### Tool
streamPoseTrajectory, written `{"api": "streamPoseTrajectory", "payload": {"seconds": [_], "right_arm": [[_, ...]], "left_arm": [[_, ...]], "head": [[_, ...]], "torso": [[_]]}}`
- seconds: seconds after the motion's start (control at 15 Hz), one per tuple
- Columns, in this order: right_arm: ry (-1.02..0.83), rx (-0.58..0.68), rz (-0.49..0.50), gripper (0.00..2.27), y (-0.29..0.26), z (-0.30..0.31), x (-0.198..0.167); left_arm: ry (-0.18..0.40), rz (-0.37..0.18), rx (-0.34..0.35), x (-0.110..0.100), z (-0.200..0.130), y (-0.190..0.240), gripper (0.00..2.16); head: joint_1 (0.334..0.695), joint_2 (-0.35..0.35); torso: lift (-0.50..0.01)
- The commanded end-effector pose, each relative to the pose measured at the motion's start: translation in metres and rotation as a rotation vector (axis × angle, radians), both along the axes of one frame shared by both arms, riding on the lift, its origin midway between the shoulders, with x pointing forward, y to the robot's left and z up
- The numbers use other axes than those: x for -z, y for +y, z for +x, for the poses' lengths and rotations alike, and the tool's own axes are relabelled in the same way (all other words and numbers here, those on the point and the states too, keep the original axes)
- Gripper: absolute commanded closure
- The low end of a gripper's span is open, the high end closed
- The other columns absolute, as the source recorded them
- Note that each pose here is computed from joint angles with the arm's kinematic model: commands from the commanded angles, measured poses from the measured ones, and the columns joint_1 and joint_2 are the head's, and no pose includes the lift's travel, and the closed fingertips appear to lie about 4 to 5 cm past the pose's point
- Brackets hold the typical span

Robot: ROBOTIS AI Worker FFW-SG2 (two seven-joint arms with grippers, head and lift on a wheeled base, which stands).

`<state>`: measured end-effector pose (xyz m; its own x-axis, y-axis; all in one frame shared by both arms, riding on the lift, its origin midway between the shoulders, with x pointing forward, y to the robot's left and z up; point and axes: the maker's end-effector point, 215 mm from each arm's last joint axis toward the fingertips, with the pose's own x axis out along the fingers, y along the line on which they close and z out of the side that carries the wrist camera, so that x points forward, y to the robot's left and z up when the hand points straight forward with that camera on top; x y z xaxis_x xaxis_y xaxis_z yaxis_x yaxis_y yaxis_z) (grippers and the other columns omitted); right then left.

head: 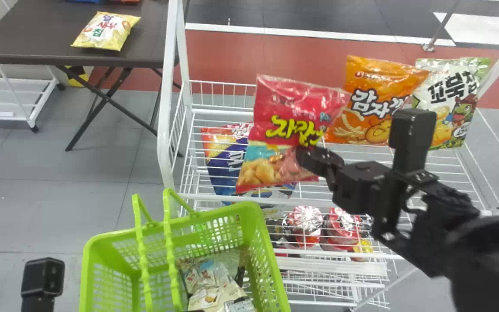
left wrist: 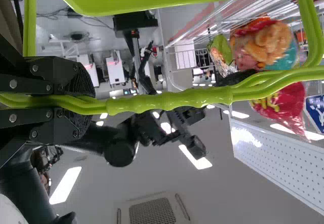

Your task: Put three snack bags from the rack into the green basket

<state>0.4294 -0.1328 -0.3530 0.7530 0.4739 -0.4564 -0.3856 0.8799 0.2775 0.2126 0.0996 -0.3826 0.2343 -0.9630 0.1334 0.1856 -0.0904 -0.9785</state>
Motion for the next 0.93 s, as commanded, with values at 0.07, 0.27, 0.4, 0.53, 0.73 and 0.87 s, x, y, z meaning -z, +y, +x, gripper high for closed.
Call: {"api": "streamPoseTrajectory", "payload": {"seconds": [0.07,0.27,0.4,0.53,0.73,0.87], "right_arm": [[0.285,-0.132,0.023,2.25,0.021,-0.087,0.023],[0.363,-0.245,0.081,2.25,0.057,-0.124,0.02],[0.35,-0.292,0.074,2.25,0.079,-0.123,0.016],[0.411,-0.325,0.071,1.74,0.095,-0.13,0.038],[0.419,-0.324,0.039,0.0,0.098,-0.123,0.047],[0.417,-0.312,0.048,0.05,0.092,-0.121,0.045]], "left_arm": [[-0.009,-0.009,0.005,-0.003,0.002,-0.001,2.15],[-0.01,-0.011,0.01,-0.003,0.003,-0.003,2.15],[-0.008,-0.013,0.01,-0.003,0.003,-0.003,2.15],[-0.008,-0.014,0.01,-0.003,0.003,-0.004,2.15],[-0.009,-0.013,0.009,-0.003,0.003,-0.003,2.15],[-0.009,-0.013,0.005,-0.002,0.005,-0.002,2.15]], "head": [[0.695,-0.056],[0.695,-0.021],[0.695,0.036],[0.695,0.077],[0.695,0.137],[0.695,0.144]], "torso": [[0.0],[0.0],[0.0],[0.0],[0.0],[0.0]]}}
